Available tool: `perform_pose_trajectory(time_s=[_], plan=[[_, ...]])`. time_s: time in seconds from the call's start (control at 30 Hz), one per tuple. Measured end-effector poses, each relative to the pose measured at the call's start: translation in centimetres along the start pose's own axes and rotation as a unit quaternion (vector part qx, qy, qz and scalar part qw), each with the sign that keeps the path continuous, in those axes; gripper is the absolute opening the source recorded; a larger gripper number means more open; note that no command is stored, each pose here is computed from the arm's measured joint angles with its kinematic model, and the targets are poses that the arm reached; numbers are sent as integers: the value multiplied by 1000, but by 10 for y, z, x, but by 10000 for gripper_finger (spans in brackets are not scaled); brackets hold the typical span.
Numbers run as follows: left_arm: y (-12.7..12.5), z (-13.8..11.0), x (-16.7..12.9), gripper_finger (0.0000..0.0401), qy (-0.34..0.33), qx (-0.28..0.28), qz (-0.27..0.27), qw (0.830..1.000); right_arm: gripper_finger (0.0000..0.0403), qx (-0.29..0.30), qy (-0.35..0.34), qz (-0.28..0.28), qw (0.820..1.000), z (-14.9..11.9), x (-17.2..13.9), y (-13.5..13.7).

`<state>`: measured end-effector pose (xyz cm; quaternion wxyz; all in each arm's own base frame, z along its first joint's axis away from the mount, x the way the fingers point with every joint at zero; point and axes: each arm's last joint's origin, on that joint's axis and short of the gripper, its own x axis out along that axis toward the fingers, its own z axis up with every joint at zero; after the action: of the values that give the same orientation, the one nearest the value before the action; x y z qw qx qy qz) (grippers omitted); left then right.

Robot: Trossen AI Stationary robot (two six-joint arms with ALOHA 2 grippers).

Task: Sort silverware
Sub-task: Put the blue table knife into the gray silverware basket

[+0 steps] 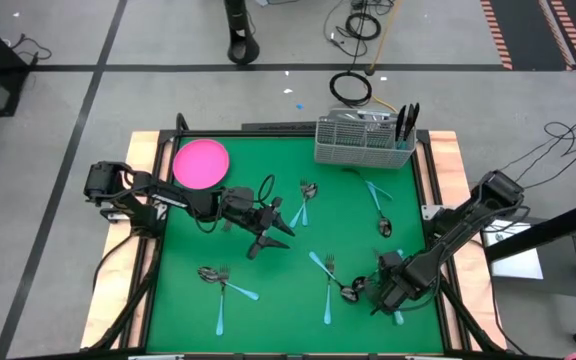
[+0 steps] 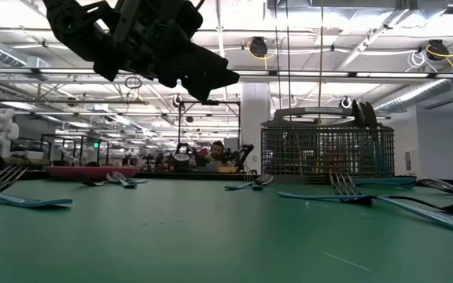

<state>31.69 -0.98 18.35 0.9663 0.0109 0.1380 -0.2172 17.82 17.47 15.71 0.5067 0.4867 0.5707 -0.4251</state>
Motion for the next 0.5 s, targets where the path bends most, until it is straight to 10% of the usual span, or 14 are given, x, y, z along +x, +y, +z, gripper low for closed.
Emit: perform_pose_trajectory(time_s=[0.5], plan=[[5, -1, -2, 180, 4, -8, 9, 1000, 2, -37, 251, -66, 965, 22, -32, 17]])
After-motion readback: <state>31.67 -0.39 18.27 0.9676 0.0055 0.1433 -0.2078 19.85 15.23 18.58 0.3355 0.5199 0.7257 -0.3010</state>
